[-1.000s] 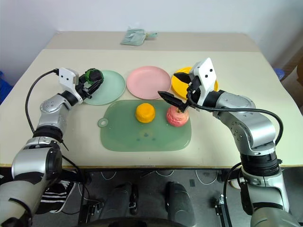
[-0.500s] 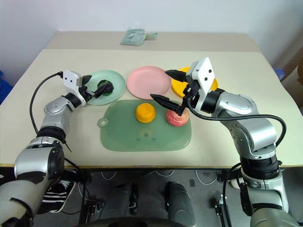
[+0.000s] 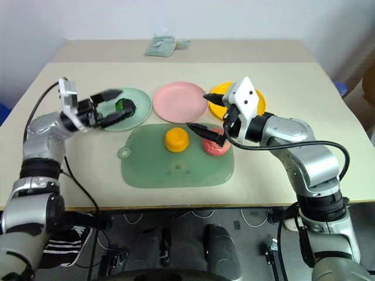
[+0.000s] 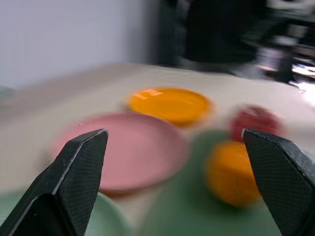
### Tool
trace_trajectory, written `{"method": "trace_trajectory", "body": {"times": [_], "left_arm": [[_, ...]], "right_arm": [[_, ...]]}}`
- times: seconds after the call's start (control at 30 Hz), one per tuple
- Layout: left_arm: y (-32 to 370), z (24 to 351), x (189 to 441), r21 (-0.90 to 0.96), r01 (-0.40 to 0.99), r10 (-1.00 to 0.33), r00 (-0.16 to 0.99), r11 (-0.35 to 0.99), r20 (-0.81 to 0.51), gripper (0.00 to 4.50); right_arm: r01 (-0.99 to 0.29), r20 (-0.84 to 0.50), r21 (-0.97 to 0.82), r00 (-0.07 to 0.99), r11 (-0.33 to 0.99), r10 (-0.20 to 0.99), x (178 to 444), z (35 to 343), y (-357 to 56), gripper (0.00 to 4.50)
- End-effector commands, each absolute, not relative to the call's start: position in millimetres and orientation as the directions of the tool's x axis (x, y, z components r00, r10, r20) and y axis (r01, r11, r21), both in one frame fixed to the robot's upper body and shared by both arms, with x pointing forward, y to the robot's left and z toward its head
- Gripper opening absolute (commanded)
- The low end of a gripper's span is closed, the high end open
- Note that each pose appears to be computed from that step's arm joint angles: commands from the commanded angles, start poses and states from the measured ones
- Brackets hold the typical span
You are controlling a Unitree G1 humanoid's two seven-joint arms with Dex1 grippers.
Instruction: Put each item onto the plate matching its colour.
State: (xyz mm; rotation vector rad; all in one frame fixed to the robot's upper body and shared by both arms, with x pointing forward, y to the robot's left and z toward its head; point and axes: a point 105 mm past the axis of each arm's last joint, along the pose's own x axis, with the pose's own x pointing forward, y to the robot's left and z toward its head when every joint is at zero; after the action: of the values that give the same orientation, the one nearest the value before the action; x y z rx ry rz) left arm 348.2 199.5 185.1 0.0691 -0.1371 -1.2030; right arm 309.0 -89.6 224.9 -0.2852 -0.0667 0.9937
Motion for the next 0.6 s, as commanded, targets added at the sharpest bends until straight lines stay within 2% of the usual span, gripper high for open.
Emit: {"method": "trace_trajectory", "body": {"times": [0.03, 0.17, 0.4, 0.6], "left_arm": [[198.7, 195.1, 331.2, 0.135, 0.956, -0.965, 0.260, 0.259, 0.010, 4.45], [208.8, 192.4, 323.0, 0.163, 0.953, -0.962, 0.267, 0.255, -0.056, 4.45], [213.6, 193.1, 319.8, 0.189, 0.942, -0.954, 0.294, 0.278, -0.059, 4.45], [214.5, 193.0, 314.8, 0.176, 0.942, -0.953, 0.299, 0.286, -0.055, 4.45]], "right_arm": [[-0.826, -0.113, -0.298, 0.528, 0.479, 0.841, 305.7, 229.2, -72.7, 4.50], [-0.848, -0.163, -0.273, 0.506, 0.454, 0.847, 308.7, 223.6, -54.3, 4.50], [-0.834, -0.263, -0.264, 0.546, 0.485, 0.795, 331.1, 205.6, -39.4, 4.50], [-0.845, -0.359, -0.266, 0.534, 0.464, 0.765, 340.5, 180.8, -35.2, 4.50]]}}
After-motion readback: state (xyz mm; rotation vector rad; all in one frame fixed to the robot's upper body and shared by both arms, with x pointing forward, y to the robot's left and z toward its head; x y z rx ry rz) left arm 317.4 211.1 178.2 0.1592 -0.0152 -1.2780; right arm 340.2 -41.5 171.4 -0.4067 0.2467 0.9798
